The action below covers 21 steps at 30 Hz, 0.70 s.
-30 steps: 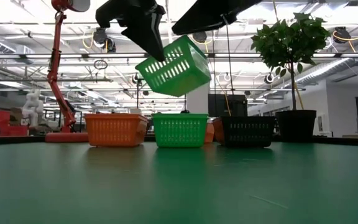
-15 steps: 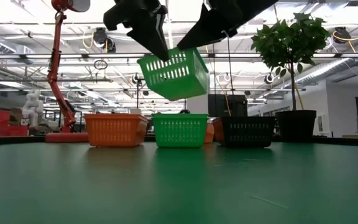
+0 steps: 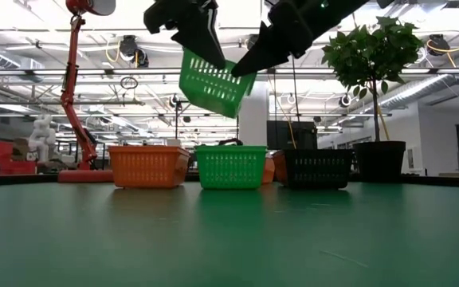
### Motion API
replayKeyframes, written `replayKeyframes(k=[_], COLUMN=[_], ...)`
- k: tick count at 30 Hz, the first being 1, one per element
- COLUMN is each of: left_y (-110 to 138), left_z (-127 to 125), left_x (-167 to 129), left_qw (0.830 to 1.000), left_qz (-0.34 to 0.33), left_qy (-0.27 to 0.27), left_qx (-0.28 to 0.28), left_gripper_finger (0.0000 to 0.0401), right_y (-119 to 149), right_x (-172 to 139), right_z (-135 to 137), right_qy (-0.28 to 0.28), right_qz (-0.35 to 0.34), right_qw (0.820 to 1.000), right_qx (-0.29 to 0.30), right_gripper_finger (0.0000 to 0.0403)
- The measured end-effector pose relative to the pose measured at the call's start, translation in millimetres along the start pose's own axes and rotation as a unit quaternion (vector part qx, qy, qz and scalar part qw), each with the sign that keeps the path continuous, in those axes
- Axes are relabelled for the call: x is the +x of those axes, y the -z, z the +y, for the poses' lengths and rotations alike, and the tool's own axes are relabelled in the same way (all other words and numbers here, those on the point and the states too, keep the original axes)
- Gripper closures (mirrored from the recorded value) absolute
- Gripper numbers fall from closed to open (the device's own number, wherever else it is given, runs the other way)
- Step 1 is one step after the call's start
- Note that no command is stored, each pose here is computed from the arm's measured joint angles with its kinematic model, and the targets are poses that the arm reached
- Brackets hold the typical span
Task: Stack baskets by color
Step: Stack the left green basket on top of the other right stacked green baskets
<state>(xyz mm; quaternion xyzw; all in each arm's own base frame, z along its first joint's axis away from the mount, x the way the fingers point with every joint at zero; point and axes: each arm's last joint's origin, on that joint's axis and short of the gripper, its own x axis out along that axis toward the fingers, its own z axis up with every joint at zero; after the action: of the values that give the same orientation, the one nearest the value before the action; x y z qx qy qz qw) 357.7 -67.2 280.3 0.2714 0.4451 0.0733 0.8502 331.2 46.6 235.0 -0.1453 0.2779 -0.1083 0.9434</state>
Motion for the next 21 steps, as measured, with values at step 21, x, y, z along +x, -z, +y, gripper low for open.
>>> replayKeyframes(k=[21], left_y=[4.8], left_z=[17.7], left_x=[-51.5], left_qw=[0.994], left_qz=[-0.044], left_qy=[-0.022], left_qx=[-0.095], left_gripper_finger=[0.0255], right_y=[5.8], right_x=[0.7], right_z=[1.3], right_qy=[-0.031], right_qz=[0.023], right_qw=[0.998], right_qx=[-0.043], right_gripper_finger=[0.0395])
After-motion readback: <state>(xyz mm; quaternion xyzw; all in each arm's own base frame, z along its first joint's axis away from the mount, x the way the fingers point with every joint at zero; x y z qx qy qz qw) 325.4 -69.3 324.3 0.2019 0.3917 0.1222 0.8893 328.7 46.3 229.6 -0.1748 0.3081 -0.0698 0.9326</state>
